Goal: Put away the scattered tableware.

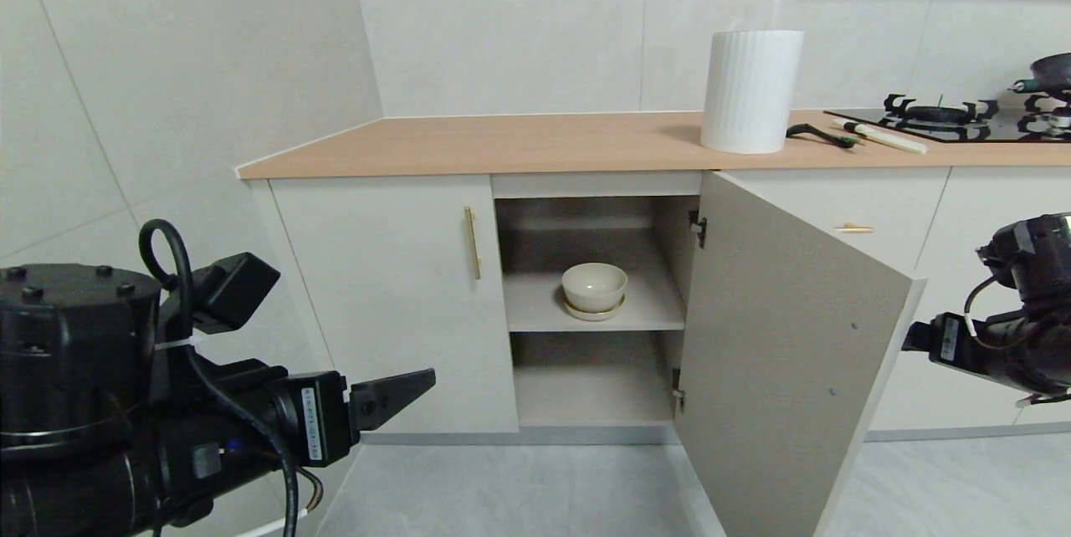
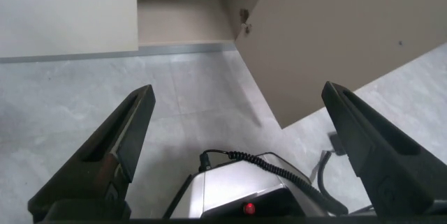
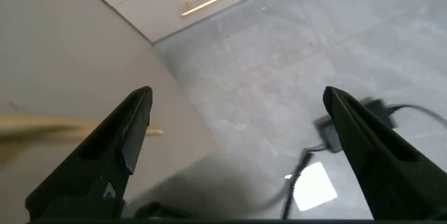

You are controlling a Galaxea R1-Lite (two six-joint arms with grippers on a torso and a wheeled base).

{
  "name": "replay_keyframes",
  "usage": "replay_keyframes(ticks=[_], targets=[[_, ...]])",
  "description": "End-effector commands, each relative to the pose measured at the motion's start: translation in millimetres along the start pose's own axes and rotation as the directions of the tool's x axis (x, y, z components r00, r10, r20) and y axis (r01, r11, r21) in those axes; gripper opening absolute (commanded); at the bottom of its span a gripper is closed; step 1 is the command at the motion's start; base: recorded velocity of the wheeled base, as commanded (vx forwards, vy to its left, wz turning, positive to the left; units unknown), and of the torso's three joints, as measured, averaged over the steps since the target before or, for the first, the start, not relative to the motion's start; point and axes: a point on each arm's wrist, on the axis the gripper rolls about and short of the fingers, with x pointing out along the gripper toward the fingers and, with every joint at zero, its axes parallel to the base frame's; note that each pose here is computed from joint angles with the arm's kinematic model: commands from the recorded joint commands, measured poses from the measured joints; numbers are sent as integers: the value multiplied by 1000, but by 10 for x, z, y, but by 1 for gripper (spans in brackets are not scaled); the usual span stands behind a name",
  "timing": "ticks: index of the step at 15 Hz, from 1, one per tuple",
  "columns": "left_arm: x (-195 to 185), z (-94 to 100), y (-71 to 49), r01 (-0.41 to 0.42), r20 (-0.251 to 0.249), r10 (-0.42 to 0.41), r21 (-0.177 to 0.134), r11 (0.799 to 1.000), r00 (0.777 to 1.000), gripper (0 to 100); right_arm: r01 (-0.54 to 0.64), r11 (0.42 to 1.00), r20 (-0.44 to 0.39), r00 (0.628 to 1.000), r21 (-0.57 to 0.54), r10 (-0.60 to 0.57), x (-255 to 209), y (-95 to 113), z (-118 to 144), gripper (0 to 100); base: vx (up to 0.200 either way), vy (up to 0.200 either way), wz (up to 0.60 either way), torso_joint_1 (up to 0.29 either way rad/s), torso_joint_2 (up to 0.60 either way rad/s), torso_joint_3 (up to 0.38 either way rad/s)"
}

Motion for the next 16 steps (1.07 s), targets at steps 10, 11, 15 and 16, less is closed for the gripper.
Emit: replay_keyframes(ticks=[10,11,15,16], targets=[[-9,26,-10,3,12,-3,-8,1000,1000,100,-245,964,-97,967,-105,235,106,605,-193,100,0,0,0,0,0,0],[-9,26,-10,3,12,-3,-8,1000,1000,100,-281,951,-112,957,-127,268,116,735,-219,100,0,0,0,0,0,0],[-1,23,-9,2,10,-2,-8,1000,1000,100,-365,908,-157,928,-204,338,196,1211,-337,100,0,0,0,0,0,0],[41,16,-7,-6,-2,6,-8,1000,1000,100,-402,888,-180,912,-224,368,255,1391,-380,100,0,0,0,0,0,0]])
